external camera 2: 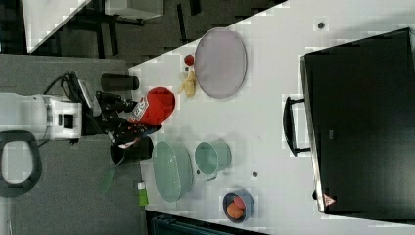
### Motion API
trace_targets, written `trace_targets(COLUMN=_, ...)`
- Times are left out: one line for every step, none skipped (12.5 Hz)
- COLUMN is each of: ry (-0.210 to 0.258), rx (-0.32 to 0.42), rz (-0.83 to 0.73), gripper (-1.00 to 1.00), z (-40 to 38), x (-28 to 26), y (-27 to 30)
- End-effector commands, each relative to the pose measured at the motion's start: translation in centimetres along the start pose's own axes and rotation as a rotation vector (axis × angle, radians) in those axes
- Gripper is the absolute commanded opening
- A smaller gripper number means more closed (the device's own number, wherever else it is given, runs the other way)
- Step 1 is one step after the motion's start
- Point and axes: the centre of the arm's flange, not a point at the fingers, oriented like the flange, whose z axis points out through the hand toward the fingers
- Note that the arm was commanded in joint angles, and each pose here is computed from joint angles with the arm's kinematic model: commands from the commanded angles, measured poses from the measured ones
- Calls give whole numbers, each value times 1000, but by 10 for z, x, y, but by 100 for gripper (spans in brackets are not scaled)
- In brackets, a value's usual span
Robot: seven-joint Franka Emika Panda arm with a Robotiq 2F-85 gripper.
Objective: Pick Ketchup from oven and place it on table.
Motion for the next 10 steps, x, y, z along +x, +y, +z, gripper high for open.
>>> trace_targets(ry=-52, rx=-81, rz=61, gripper=27, z=59, x=1, y=7)
trace_targets(ry=-58, rx=-90, rz=61, gripper=27, z=83, x=0, y=9)
trace_targets(ry=-53, rx=-84, rz=63, gripper=27, z=106, x=0, y=10)
trace_targets(ry=-43, rx=-73, rz=66, gripper=27, z=131, x=1, y=12)
trace_targets(ry=-38, rx=-70, rz=68, gripper=27, z=158, x=0, y=15)
trace_targets(ry=-33, rx=-70, rz=70, gripper=27, z=186, x=0, y=18)
trace_targets(ry=-23, rx=-65, rz=72, gripper=27, z=213, x=0, y=19)
trace_targets(ry=-12, rx=-60, rz=73, gripper=27, z=236, x=1, y=19)
trace_targets(ry=-8, rx=-62, rz=75, gripper=27, z=258, x=2, y=19)
trace_targets(ry=-8, rx=-71, rz=76, gripper=27, z=277, x=3, y=19)
